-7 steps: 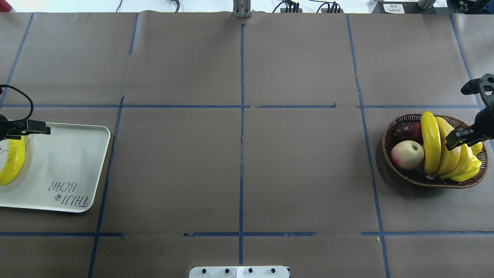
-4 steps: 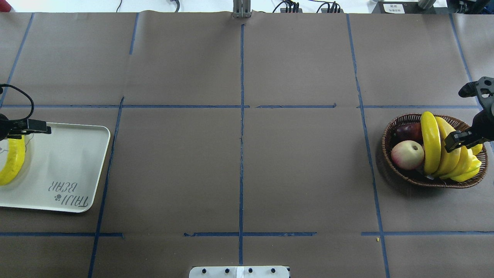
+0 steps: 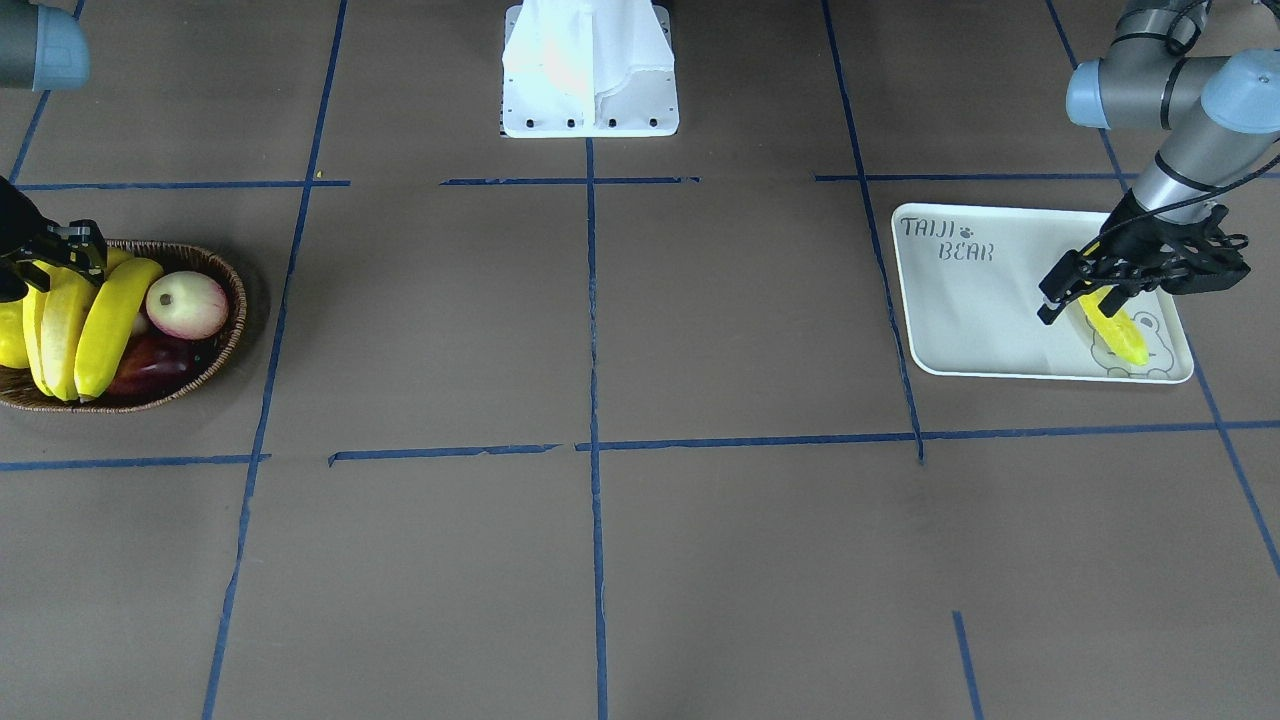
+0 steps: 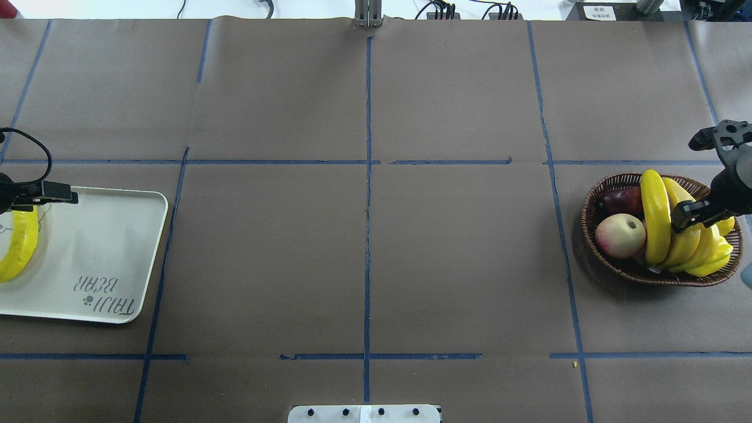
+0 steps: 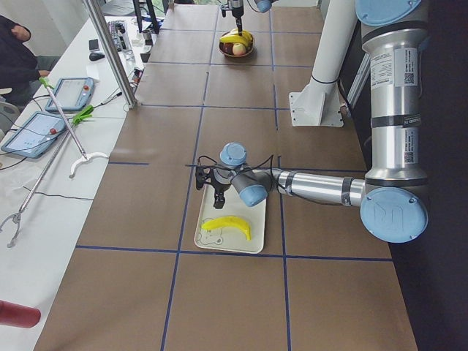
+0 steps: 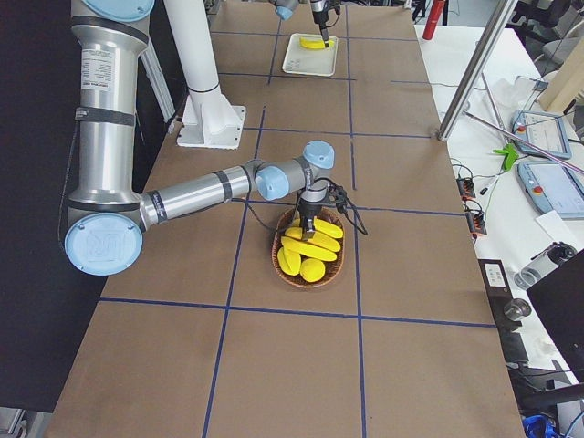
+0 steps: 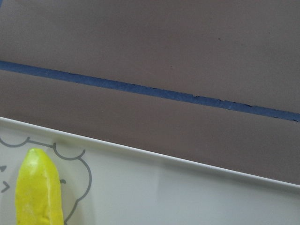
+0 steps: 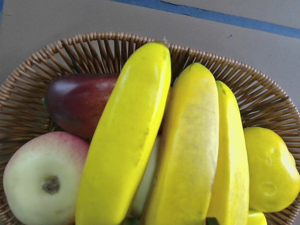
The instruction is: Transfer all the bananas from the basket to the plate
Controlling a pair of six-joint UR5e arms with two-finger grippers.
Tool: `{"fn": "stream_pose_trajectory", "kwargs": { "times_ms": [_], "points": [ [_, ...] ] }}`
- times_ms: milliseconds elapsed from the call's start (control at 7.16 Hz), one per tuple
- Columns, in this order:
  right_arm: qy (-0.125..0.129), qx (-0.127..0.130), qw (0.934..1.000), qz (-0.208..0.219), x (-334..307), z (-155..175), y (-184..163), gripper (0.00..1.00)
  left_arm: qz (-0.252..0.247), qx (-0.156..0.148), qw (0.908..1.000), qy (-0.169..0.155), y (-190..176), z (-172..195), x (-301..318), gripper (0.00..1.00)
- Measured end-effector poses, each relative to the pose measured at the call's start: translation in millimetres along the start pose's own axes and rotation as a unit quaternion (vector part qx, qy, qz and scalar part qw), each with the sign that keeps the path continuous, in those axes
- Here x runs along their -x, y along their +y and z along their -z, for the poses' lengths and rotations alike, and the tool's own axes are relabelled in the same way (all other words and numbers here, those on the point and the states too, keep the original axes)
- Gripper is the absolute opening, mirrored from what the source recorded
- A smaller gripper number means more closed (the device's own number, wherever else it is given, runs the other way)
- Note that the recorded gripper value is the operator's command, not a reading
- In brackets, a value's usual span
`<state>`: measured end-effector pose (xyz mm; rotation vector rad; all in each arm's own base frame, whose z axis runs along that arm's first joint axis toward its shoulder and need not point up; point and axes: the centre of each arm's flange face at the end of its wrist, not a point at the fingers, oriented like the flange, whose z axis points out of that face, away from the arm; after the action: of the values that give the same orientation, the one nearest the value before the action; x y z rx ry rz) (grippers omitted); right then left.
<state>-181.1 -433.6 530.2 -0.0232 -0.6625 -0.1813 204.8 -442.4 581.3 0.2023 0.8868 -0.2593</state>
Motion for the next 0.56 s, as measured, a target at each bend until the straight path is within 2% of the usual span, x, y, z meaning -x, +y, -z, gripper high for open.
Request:
{"fn": "stream_pose_trajectory", "kwargs": {
  "times_ms": [279, 419, 558],
  "points": [
    [0.002, 0.004, 1.0000, -0.003, -2.8, -3.9, 0.2, 0.59, 0.000, 0.000, 1.0000, 0.000, 0.3, 0.1, 0.5, 1.00],
    [0.003, 0.005, 1.0000, -0.004, -3.7, -5.4, 0.4, 0.40, 0.000, 0.000, 1.0000, 0.000, 0.2, 0.0, 0.5, 1.00],
    [0.003, 0.006, 1.0000, -0.004, -3.8, -6.5, 0.3, 0.09, 0.000, 0.000, 1.0000, 0.000, 0.0, -0.2, 0.5, 1.00]
  ]
}}
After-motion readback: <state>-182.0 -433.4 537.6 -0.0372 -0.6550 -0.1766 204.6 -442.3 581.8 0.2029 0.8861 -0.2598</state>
